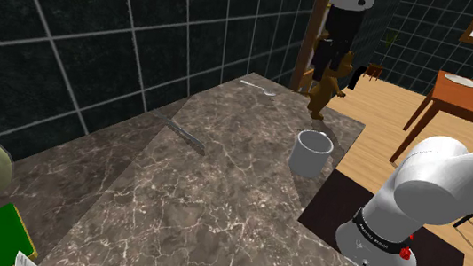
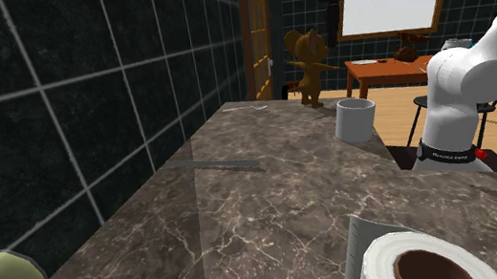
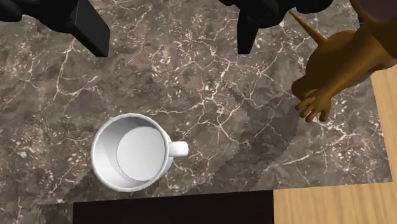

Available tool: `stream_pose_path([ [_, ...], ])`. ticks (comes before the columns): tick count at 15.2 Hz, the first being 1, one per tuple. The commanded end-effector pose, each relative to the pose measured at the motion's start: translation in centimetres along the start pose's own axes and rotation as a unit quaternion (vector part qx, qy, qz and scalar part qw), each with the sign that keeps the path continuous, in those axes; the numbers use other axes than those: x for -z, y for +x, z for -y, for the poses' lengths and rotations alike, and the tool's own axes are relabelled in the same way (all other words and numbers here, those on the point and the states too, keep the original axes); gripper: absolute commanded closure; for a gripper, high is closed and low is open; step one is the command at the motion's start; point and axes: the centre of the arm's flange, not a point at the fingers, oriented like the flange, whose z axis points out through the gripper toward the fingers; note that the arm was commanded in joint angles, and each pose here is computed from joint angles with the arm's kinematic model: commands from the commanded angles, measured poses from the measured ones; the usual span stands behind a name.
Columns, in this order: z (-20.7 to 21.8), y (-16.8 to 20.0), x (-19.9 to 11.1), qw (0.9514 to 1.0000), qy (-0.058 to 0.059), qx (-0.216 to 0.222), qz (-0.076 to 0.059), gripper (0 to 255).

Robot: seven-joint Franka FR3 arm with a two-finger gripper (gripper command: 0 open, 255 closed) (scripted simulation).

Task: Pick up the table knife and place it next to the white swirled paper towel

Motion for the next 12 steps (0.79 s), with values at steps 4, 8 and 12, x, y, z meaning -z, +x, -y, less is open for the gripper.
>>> stream_pose_path([
  [4, 2.3, 2.7, -1.6, 1.0, 0.004, 0.003, 0.002, 0],
  [8, 5.5, 6.4, -3.6, 0.9999, 0.009, 0.007, 0.004, 0],
  [12, 8.7, 9.9, -5.7, 0.9998, 0.015, 0.011, 0.006, 0],
])
